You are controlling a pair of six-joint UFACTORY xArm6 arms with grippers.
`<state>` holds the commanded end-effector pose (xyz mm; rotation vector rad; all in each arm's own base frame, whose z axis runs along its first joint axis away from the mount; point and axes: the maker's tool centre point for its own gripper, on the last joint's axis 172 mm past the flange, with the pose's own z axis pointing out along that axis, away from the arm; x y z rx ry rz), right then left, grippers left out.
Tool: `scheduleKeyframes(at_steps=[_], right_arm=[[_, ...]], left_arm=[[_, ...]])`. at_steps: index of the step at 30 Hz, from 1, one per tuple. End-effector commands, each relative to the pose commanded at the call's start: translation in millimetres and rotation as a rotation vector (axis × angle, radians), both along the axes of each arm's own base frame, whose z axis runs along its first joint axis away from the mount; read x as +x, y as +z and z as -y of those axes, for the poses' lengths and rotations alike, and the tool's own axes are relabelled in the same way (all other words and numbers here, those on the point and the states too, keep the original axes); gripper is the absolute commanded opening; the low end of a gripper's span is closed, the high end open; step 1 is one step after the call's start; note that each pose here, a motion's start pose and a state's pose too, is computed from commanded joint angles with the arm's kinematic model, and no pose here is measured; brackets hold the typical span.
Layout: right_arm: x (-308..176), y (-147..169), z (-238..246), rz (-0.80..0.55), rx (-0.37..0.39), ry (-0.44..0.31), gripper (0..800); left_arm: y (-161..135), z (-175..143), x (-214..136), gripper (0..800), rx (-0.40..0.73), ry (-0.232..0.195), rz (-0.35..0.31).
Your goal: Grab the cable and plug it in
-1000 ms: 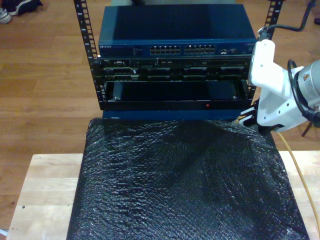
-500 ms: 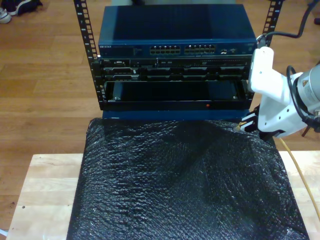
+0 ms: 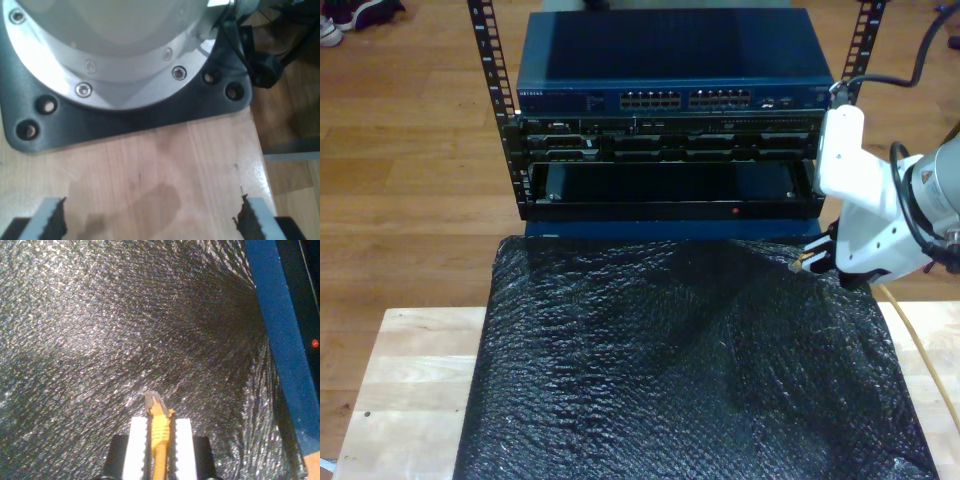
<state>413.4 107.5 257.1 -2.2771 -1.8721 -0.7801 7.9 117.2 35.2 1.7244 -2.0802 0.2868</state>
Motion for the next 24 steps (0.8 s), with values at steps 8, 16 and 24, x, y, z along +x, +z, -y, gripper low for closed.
scheduleKeyframes(at_steps=[8, 16, 24], right_arm=[[22.3, 2.5, 1.7, 0.117, -0.056, -0.006, 0], [44.7, 0.7, -13.2, 0.218, -0.135, 0.049, 0], [74.4, 8.0, -28.2, 0.361, -0.195, 0.079, 0]], left_arm=[[0.3, -0.8, -0.4, 800, 0.001, 0.003, 0.001], [0.3, -0.8, -0.4, 800, 0.001, 0.003, 0.001], [0.3, -0.8, -0.4, 800, 0.001, 0.003, 0.001]])
